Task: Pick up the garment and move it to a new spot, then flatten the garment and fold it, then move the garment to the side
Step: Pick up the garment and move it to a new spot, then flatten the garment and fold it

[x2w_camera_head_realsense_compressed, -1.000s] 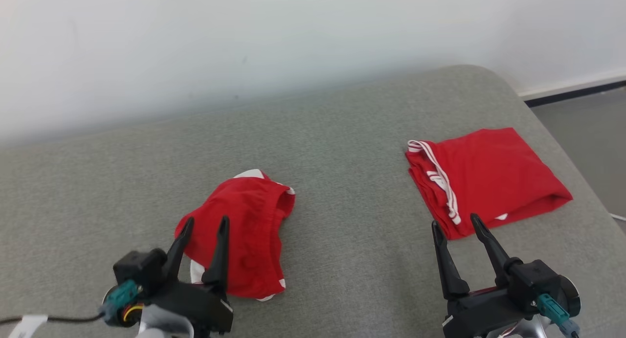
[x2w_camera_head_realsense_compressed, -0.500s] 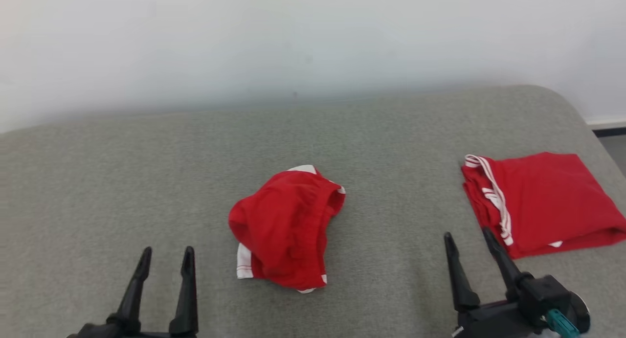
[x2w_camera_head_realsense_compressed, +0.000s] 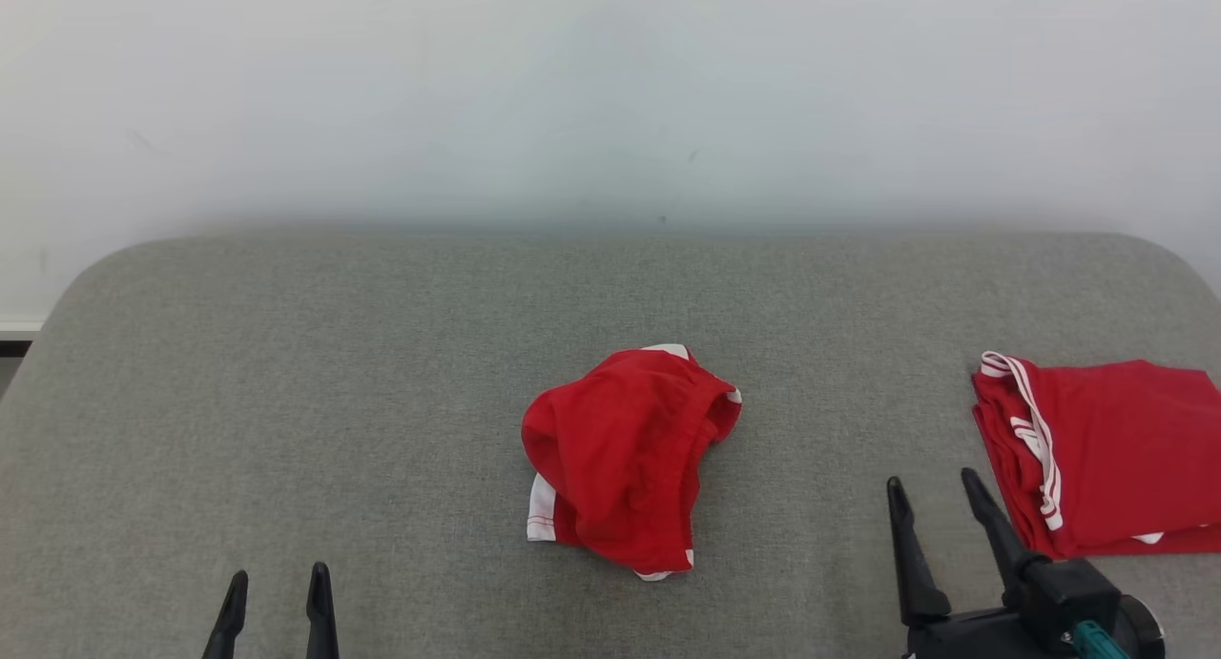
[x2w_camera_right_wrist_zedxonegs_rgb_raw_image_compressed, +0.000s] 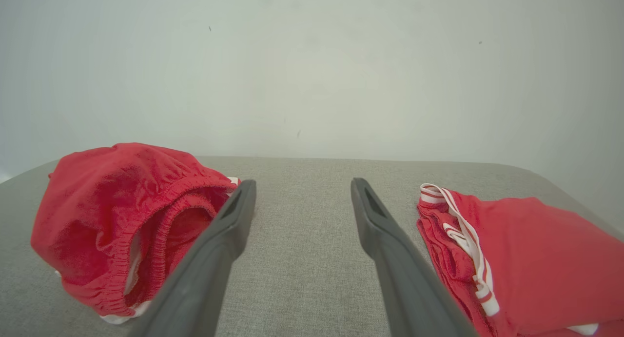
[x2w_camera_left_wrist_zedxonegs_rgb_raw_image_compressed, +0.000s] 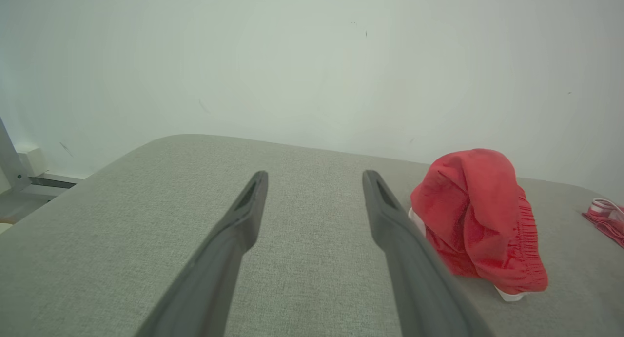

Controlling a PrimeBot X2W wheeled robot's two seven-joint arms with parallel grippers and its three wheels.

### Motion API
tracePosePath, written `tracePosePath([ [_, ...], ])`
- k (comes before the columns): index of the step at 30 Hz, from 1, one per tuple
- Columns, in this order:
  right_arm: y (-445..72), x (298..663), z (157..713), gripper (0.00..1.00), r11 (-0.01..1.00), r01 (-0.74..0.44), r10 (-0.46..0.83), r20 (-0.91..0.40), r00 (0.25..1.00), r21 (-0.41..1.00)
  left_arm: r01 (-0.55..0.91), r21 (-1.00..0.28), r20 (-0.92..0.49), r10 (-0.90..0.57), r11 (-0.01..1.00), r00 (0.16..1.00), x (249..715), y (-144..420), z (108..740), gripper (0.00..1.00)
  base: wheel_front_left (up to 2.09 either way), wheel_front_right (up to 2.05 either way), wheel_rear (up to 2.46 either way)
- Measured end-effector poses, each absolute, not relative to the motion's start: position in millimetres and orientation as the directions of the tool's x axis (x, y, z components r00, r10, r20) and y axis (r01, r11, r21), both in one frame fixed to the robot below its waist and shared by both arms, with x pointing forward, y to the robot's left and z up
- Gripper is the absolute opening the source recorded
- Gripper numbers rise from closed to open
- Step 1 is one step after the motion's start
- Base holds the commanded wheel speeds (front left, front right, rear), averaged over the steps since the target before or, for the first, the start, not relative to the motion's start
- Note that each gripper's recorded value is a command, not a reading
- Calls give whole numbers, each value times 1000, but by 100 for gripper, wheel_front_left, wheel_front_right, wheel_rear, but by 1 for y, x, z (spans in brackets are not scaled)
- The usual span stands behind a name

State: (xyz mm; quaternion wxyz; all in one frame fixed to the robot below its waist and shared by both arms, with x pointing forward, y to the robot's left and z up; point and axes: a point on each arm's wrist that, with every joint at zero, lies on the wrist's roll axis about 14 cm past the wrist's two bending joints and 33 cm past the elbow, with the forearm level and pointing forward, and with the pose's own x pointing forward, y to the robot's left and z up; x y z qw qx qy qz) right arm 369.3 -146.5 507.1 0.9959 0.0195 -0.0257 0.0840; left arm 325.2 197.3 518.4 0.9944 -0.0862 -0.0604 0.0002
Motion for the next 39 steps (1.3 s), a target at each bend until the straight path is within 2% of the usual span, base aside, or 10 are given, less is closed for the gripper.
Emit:
tracePosePath([
  [9,-137,368,504,100,980,-195,193,37,980,35,-9,-179,92,26,984,995,318,199,509,100,0,0,0],
  [25,-144,365,502,100,984,-174,173,30,984,36,26,-197,93,-8,980,996,325,186,508,100,0,0,0],
  [32,-150,363,502,100,987,-156,156,23,988,28,179,-159,120,-161,971,980,341,142,518,100,0,0,0],
  [39,-173,356,504,100,996,-89,88,25,996,24,416,-129,112,-403,900,908,360,68,522,100,0,0,0],
])
